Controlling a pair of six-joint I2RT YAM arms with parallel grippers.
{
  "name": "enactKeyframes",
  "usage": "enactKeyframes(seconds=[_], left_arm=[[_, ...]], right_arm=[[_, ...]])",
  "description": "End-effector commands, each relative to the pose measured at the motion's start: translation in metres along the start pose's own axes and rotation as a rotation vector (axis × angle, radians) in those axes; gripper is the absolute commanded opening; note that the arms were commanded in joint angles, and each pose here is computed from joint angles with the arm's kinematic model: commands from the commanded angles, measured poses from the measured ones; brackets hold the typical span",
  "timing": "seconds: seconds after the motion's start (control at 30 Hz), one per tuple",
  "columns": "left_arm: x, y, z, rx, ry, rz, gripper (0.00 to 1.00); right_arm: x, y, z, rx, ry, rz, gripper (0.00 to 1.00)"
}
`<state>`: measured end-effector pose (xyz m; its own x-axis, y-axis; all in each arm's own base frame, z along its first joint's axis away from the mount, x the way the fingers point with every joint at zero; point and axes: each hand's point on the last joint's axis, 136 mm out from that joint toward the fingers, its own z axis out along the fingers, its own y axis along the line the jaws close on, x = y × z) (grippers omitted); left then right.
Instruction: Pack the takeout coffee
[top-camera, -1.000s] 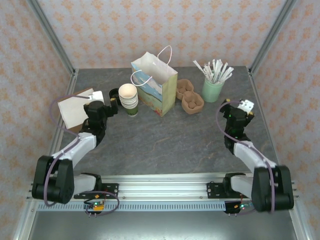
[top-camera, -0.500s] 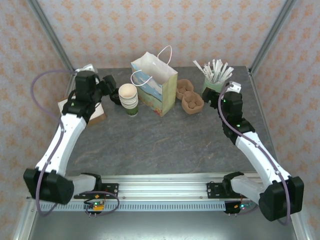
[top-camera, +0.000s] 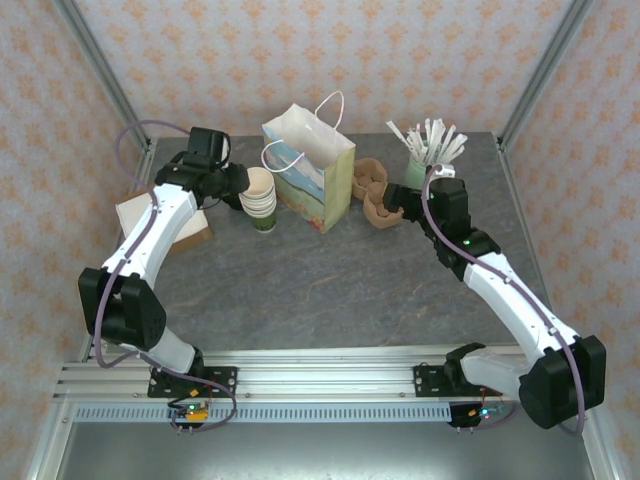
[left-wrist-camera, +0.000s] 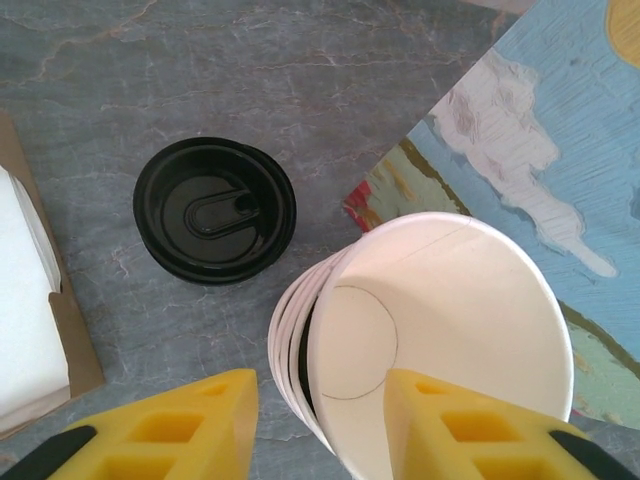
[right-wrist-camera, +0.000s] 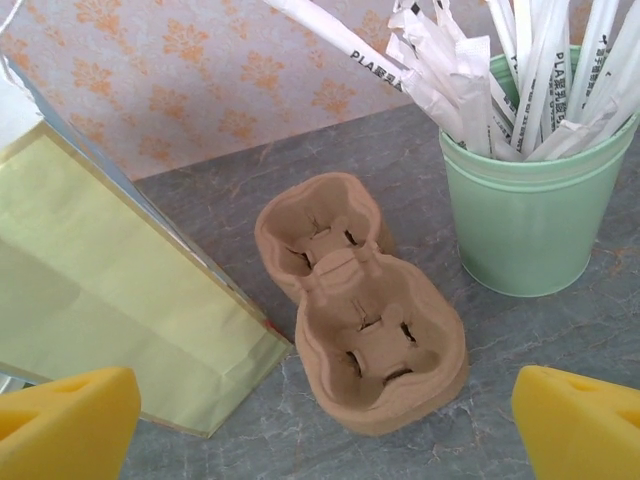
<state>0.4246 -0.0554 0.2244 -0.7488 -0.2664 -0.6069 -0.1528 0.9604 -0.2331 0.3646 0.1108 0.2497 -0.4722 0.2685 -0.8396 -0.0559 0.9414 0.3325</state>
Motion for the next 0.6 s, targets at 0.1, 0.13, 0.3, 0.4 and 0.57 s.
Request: enactKeyframes(seconds=[0.1,0.13,0.3,0.4,0.57], left_arm=[[-0.003,0.001,0.006,-0.036,0.024,0.039,0.35],[-0.004,0.001,0.008,-0.036,0.024,0.039,0.33],[-0.005,-0.002,0.014,-0.029,0.029,0.043,0.28],[-0.004,-0.002,0.018,-0.032,0.037,0.044,0.27],[-0.003,-0.002,0.023,-0.033,0.048,0.047,0.21]], right_arm=[[0.002,0.002,0.003,0.0,0.025,-0.011,0.96],[0.003,0.001,0.003,0.003,0.027,-0.013,0.96],[0.002,-0.002,0.002,0.016,0.023,-0.013,0.96],[0.005,-0.002,0.002,0.02,0.03,-0.01,0.96],[0.005,-0.005,0.002,0.032,0.03,-0.012,0.96]])
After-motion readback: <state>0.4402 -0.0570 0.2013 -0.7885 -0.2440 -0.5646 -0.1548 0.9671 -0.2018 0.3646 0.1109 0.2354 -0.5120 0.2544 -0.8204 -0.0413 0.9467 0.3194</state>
